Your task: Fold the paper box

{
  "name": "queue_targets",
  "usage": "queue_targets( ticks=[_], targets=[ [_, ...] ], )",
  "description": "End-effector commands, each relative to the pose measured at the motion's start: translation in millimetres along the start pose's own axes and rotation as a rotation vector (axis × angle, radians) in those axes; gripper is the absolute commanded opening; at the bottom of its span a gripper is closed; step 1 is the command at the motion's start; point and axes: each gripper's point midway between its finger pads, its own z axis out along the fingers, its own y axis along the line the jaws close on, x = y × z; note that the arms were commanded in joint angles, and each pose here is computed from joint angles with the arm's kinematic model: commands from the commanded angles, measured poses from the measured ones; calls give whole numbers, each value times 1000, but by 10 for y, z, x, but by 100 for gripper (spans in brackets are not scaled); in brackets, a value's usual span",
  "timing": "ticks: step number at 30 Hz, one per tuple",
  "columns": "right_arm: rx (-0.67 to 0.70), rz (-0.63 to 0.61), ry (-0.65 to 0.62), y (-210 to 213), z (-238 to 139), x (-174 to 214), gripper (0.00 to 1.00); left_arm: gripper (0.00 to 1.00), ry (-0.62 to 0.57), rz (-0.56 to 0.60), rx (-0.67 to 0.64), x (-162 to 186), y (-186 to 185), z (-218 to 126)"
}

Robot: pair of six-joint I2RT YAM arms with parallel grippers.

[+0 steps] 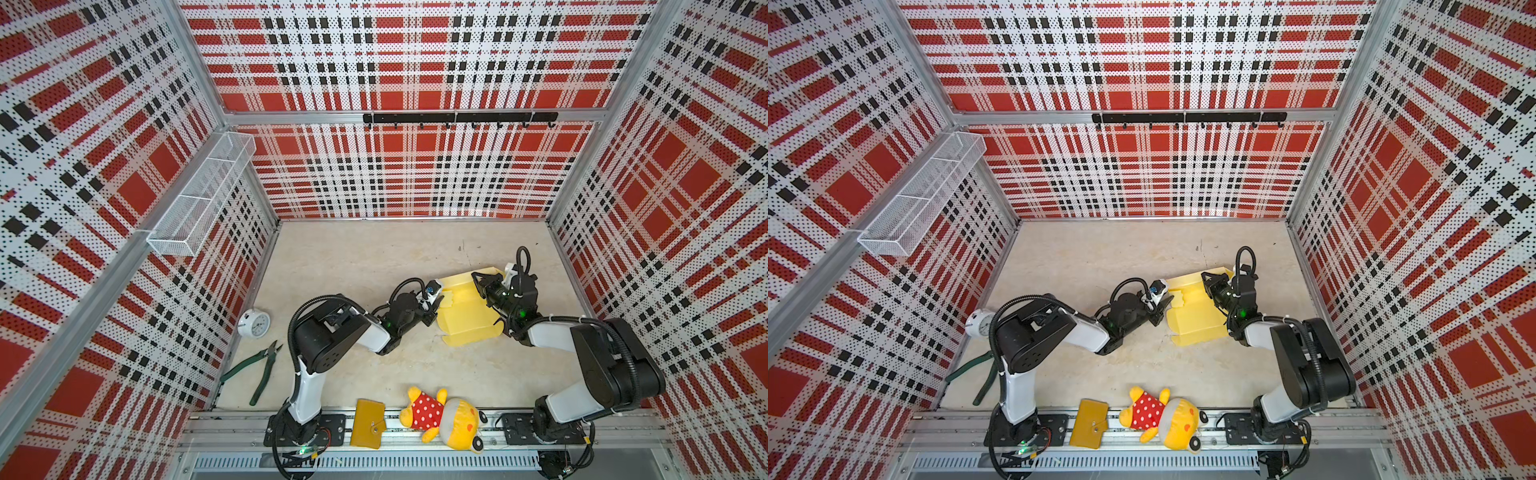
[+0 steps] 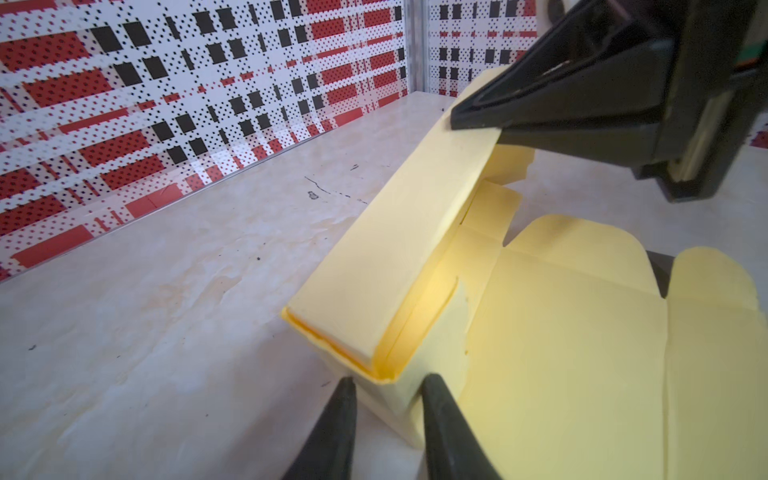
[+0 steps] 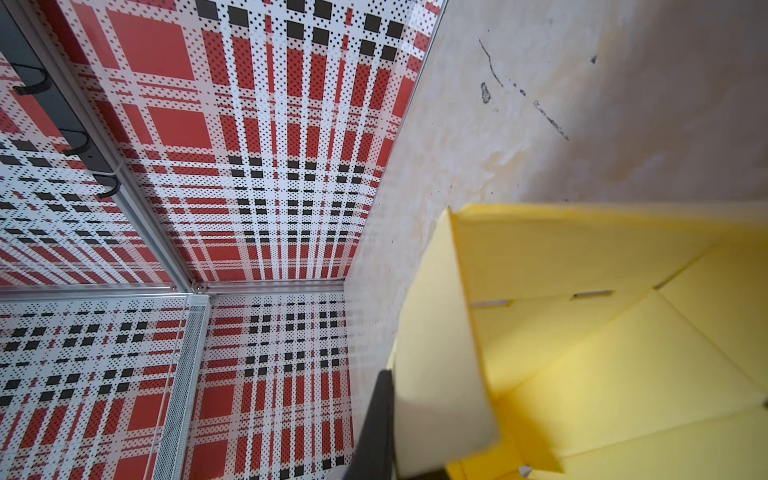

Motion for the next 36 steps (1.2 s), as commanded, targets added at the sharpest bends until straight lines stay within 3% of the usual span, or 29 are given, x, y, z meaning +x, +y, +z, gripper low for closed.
queue_targets(
  ticks=[1, 10, 25, 33, 36],
  targets=[
    [25, -20, 7, -49, -16, 106, 0, 30, -22, -10, -116, -97, 169, 49],
    [53, -25, 22, -109, 40, 299, 0, 22, -34, -83, -196, -117, 361, 16],
    [90, 28, 33, -282, 25, 489, 0, 22, -29, -165, -222, -65, 456, 132],
    [73, 12, 33, -164, -38, 490, 0, 11, -34, -163, -222, -88, 419, 148],
    [70, -3, 32, -114, -91, 481, 8, 11, -32, -151, -219, -99, 401, 140]
  ],
)
